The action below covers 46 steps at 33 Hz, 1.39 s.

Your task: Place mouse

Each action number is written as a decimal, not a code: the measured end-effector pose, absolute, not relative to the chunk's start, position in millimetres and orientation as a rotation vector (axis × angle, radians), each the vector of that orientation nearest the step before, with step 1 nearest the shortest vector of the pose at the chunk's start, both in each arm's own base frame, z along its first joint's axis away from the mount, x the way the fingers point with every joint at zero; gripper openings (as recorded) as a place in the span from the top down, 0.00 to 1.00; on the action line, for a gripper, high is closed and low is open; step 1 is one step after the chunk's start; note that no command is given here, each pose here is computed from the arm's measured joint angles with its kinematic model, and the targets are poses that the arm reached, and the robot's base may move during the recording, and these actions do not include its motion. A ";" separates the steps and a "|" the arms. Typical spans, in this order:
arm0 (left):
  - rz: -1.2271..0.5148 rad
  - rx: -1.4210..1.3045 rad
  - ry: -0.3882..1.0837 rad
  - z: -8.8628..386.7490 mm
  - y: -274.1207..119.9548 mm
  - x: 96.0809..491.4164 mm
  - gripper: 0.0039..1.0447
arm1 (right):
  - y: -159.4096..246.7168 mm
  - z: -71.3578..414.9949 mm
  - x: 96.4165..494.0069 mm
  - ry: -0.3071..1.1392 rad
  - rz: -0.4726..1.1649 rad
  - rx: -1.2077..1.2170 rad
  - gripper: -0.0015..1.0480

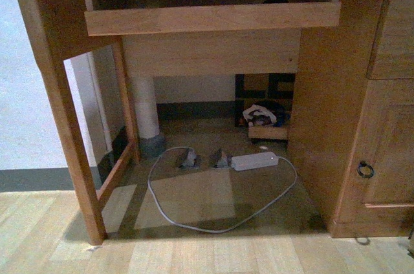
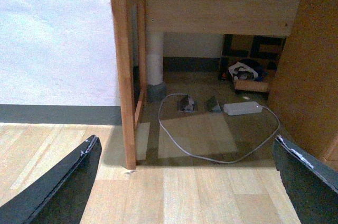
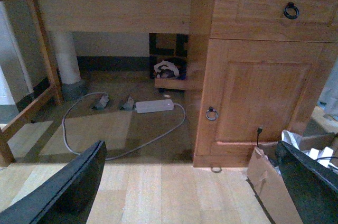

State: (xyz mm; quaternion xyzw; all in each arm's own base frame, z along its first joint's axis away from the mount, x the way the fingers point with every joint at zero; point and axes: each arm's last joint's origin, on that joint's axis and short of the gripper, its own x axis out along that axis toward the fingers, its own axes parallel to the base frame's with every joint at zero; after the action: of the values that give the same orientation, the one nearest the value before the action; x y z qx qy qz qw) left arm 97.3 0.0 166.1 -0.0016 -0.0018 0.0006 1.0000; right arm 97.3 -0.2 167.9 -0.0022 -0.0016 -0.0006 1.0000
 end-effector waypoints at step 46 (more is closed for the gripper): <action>0.001 -0.003 -0.002 166.0 0.0 97.4 0.06 | -0.1 167.9 97.3 -0.003 0.000 -0.004 0.06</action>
State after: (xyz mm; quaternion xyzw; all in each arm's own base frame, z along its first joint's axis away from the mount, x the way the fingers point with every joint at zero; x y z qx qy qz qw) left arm 97.4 0.0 166.0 -0.0016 -0.0012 0.0006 1.0000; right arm 97.3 -0.1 167.9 -0.0022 -0.0016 -0.0002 1.0000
